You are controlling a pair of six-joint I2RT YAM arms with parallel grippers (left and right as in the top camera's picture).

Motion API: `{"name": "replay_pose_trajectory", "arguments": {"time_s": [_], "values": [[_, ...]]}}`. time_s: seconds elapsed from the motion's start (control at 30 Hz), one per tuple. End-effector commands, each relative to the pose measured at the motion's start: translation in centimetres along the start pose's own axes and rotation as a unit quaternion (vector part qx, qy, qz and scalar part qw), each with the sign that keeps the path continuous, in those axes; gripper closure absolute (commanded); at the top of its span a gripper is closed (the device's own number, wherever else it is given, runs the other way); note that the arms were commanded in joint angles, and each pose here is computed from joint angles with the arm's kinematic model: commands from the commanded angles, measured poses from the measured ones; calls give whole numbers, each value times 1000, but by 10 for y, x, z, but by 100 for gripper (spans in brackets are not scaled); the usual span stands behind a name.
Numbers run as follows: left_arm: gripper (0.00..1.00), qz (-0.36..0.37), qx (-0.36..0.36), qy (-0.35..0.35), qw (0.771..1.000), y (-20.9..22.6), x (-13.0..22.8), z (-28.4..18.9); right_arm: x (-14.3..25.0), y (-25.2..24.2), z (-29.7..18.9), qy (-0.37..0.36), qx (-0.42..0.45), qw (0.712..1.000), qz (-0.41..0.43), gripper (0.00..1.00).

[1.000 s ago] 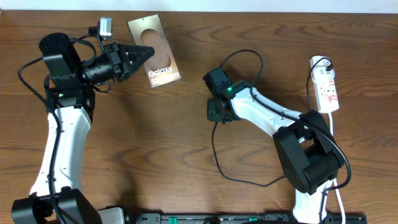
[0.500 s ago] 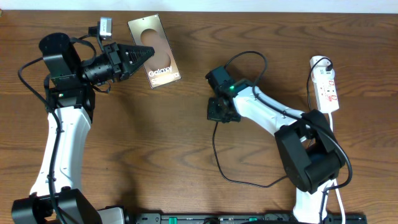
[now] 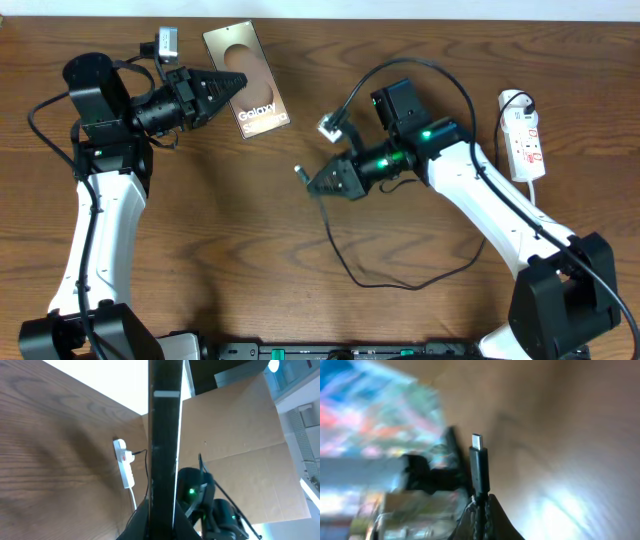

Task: Plug charger to phone and switch on socket

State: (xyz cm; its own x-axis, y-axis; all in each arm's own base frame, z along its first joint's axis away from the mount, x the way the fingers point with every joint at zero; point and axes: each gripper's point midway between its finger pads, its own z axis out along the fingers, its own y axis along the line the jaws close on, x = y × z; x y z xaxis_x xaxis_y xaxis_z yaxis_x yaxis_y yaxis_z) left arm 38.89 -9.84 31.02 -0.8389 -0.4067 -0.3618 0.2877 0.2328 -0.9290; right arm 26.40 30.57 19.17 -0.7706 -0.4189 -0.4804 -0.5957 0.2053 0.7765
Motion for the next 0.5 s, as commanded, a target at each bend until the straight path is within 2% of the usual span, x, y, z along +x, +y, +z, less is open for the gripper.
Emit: {"name": "replay_pose_trajectory", "arguments": {"time_s": [0.0, 0.23, 0.47], "values": [[93, 23, 10, -2, 1000, -17, -4, -3, 3, 45, -7, -26, -164, 983, -83, 99], [93, 24, 18, 13, 999, -21, 2, 1, -20, 45, -8, -44, -161, 982, -88, 99], [93, 25, 25, 28, 999, -25, 10, 10, -46, 41, 1, -65, -122, 988, -66, 99]]}}
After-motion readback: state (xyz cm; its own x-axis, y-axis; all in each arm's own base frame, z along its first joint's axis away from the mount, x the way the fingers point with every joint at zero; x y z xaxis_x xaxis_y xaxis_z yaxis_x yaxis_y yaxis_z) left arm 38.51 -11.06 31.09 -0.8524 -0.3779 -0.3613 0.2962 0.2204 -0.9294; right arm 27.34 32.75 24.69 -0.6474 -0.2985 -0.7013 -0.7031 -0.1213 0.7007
